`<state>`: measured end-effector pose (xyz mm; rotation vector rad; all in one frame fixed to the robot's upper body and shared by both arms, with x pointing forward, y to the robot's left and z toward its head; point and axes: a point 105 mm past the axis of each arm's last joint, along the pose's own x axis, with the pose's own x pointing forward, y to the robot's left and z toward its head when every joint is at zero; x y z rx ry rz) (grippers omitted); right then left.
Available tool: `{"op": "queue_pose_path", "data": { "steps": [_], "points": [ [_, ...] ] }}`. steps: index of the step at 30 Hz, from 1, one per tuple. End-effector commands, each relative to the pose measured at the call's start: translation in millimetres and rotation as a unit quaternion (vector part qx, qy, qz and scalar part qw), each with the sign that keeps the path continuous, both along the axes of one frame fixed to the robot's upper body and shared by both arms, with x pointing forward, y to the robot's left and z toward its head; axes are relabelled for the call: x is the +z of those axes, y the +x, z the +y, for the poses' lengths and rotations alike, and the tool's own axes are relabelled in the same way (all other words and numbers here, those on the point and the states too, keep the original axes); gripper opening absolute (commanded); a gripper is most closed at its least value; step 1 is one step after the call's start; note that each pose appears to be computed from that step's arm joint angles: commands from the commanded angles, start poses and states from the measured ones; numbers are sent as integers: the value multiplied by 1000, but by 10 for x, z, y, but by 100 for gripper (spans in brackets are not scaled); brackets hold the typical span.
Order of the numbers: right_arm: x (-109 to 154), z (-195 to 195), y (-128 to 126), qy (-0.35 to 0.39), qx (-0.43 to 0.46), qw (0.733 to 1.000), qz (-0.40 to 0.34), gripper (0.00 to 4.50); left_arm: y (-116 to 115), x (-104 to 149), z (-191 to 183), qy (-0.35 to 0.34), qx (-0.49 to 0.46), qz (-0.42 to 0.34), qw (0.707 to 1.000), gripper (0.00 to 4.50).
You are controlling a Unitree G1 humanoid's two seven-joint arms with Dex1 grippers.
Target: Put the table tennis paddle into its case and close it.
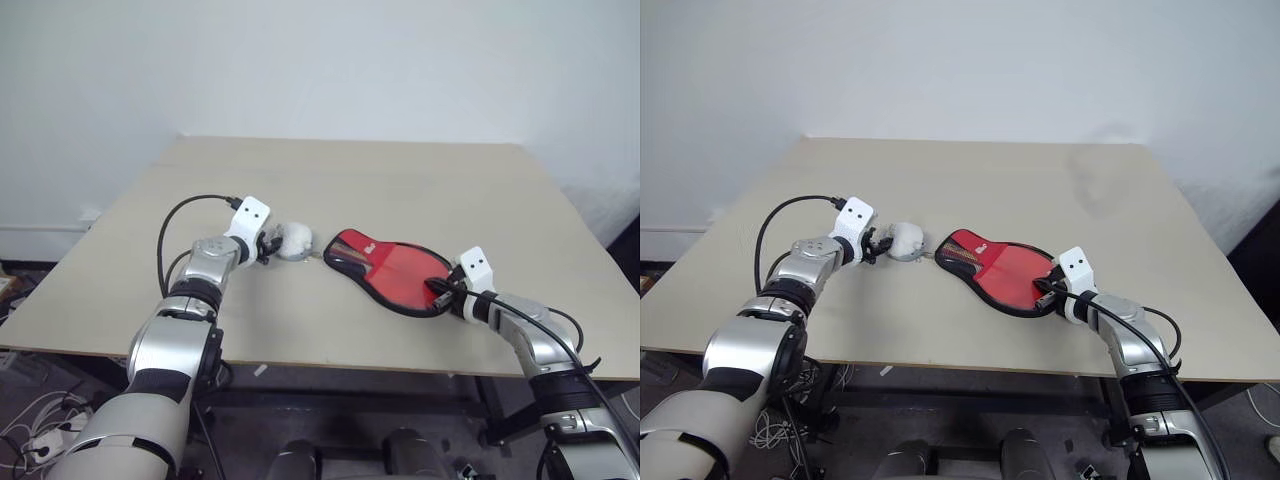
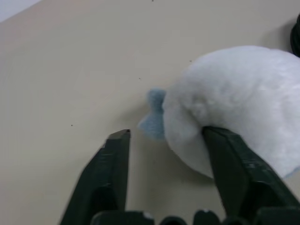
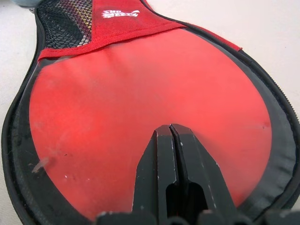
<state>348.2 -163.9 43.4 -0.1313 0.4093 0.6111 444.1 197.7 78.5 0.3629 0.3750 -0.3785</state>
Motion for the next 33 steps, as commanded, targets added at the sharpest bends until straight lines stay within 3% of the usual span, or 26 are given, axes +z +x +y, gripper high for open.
{"op": "queue_pose_path", "data": {
  "steps": [1, 7, 12, 22, 33],
  "points": [
    [-117, 47, -46, -6, 8, 1000, 23, 0, 105, 285, -13, -15, 6, -49, 999, 388],
    [35, 58, 57, 20, -10, 1000, -5, 0, 184, 664, 121, -87, 60, -145, 984, 388],
    [280, 76, 133, 72, -31, 996, -42, 0, 142, 788, 262, -127, 88, -192, 969, 388],
    [887, 286, 316, 153, -49, 977, -140, 0, -276, 743, 509, -180, 176, -233, 939, 388],
    [1110, 379, 443, 189, -48, 965, -173, 0, -521, 637, 444, -173, 186, -198, 947, 388]
  ]
}}
